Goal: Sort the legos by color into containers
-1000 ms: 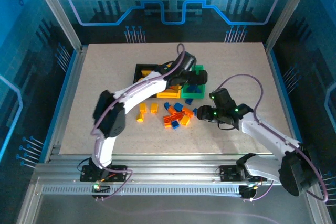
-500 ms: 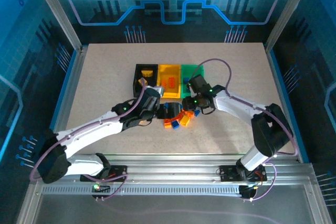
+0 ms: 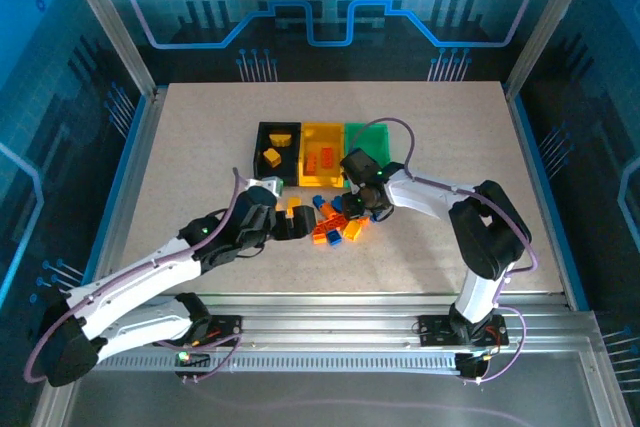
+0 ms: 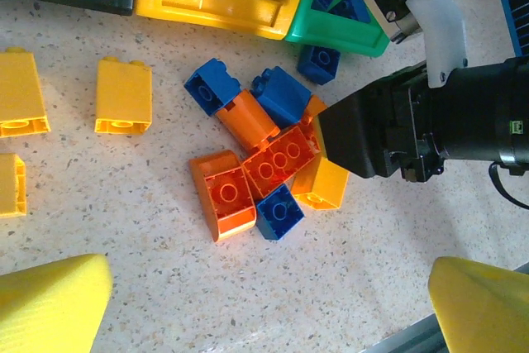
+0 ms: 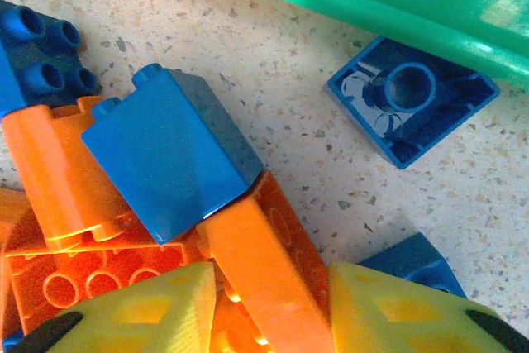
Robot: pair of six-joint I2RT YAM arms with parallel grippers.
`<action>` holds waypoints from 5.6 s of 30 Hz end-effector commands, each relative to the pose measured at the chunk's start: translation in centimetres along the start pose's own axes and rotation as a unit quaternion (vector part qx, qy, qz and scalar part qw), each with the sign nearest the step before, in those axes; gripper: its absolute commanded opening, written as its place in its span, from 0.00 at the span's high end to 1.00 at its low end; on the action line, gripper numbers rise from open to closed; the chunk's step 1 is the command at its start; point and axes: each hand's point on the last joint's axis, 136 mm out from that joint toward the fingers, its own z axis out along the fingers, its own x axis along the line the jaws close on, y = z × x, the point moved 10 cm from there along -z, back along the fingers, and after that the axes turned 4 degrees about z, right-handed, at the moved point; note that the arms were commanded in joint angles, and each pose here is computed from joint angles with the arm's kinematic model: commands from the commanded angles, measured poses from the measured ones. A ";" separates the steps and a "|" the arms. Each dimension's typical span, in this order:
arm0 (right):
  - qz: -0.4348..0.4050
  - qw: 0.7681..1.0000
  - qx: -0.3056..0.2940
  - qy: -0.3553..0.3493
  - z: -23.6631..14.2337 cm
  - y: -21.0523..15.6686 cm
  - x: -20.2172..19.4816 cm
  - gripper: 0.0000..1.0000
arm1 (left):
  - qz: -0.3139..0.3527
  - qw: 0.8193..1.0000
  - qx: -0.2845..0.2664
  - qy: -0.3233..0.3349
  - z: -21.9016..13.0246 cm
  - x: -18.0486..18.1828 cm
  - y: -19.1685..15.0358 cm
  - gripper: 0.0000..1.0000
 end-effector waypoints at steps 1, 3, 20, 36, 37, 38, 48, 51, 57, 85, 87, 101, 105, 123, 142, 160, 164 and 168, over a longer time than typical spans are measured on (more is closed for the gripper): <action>0.001 1.000 0.021 -0.019 0.8 -0.8 0.1 0.61 | -0.004 1.000 -0.002 0.018 -0.3 0.8 -0.3 0.01; 0.002 1.000 0.024 -0.018 1.0 -1.1 0.1 0.63 | -0.003 1.000 -0.002 0.020 -0.3 0.9 -0.3 0.01; 0.007 0.999 -0.034 -0.001 -3.5 -1.7 0.2 0.83 | -0.011 0.999 -0.010 0.033 -0.9 1.8 -0.7 0.01; 0.024 0.985 -0.153 0.076 -8.4 8.3 5.7 0.82 | -0.046 0.997 -0.020 0.061 -1.9 4.2 -2.5 0.01; 0.029 0.986 -0.151 0.069 -7.8 9.3 5.8 0.82 | -0.046 0.997 -0.018 0.060 -1.9 4.2 -2.6 0.01; 0.033 0.985 -0.152 0.068 -7.3 10.5 6.1 0.82 | -0.047 0.997 -0.016 0.061 -1.9 4.3 -2.7 0.01; 0.088 0.988 -0.127 0.021 -2.0 16.8 5.3 0.75 | -0.056 0.991 -0.025 0.115 -1.7 5.7 -3.2 0.01; 0.092 0.988 -0.119 0.021 -1.6 17.3 5.4 0.64 | -0.057 0.989 -0.034 0.131 -1.5 5.9 -2.9 0.01; 0.088 0.985 -0.143 0.047 -4.6 17.4 5.7 0.41 | -0.054 0.989 -0.039 0.129 -0.1 5.9 -1.5 0.01; 0.106 0.971 -0.191 0.093 -11.7 3.1 1.2 0.40 | -0.006 0.957 0.013 0.288 12.6 9.9 3.3 0.63; 0.109 0.971 -0.193 0.093 -11.9 2.8 1.0 0.40 | -0.005 0.960 0.007 0.280 11.6 9.5 3.3 0.70; 0.129 0.973 -0.171 0.087 -10.2 0.2 -0.3 0.40 | -0.018 0.961 -0.093 0.260 8.1 5.7 14.5 0.77; 0.126 0.974 -0.160 0.095 -10.3 -0.8 -0.6 0.39 | -0.016 0.952 -0.073 0.296 11.7 6.8 16.4 0.77; 0.083 0.989 -0.040 0.113 -5.1 -6.2 -0.1 0.22 | -0.022 0.983 -0.098 0.154 8.5 0.9 16.8 0.01; 0.146 0.989 -0.013 0.036 -0.5 -4.7 1.1 0.24 | -0.026 0.995 -0.058 0.081 1.3 2.4 0.4 0.01; 0.124 0.991 -0.041 0.000 -3.3 -6.0 0.1 0.67 | -0.020 0.985 -0.086 0.148 -1.5 4.7 -0.1 0.01; 0.079 0.992 -0.081 0.052 -6.6 -4.5 1.7 0.69 | -0.029 0.983 -0.077 0.167 -1.4 5.5 -0.6 0.01; 0.041 0.988 -0.107 0.106 -8.8 -0.8 4.7 0.68 | -0.043 0.982 -0.073 0.172 -1.5 6.3 -1.3 0.01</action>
